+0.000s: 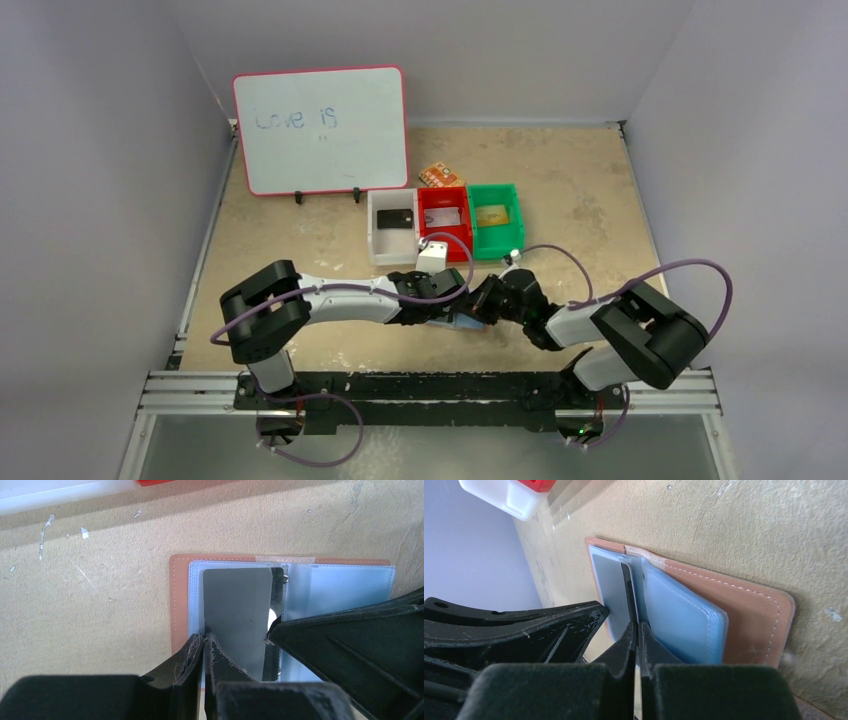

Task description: Take the credit cards out of the card holder

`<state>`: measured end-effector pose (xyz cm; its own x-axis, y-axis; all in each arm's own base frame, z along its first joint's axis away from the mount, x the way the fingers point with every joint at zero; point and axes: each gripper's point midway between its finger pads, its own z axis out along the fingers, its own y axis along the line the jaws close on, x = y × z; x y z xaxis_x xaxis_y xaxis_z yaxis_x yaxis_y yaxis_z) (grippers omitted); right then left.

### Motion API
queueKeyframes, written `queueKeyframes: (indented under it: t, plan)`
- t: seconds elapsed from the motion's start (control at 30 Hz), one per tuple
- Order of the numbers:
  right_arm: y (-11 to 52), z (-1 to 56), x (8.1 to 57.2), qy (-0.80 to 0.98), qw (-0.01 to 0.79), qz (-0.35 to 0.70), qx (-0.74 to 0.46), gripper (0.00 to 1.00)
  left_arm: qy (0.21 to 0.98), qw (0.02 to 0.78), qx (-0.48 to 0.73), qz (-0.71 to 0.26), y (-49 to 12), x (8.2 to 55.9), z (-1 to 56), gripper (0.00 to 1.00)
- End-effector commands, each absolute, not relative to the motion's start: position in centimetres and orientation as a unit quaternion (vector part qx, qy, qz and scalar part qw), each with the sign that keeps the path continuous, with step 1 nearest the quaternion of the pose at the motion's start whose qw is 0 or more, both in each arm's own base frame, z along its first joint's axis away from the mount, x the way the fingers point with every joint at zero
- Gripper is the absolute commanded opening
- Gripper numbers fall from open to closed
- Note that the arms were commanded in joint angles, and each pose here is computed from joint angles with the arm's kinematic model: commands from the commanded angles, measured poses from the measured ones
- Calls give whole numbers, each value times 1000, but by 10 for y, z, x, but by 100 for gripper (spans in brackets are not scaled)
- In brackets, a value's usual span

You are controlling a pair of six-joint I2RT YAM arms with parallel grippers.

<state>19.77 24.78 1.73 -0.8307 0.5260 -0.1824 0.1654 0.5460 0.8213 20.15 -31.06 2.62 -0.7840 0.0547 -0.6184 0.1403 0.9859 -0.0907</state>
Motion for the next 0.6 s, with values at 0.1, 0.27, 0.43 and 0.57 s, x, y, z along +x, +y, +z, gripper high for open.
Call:
queueKeyframes:
  t: [0.1, 0.27, 0.43, 0.57]
  plan:
    - [235, 21, 200, 856, 236, 412, 206, 0, 948, 314, 47, -21, -290, 195, 12, 4]
    - [226, 27, 195, 856, 247, 407, 202, 0, 948, 314, 47, -17, -289, 196, 10, 4]
    - [215, 22, 190, 861, 248, 389, 215, 0, 948, 316, 47, -16, -289, 196, 10, 4]
    - [211, 21, 189, 859, 249, 387, 223, 0, 947, 316, 49, -26, -293, 196, 13, 4]
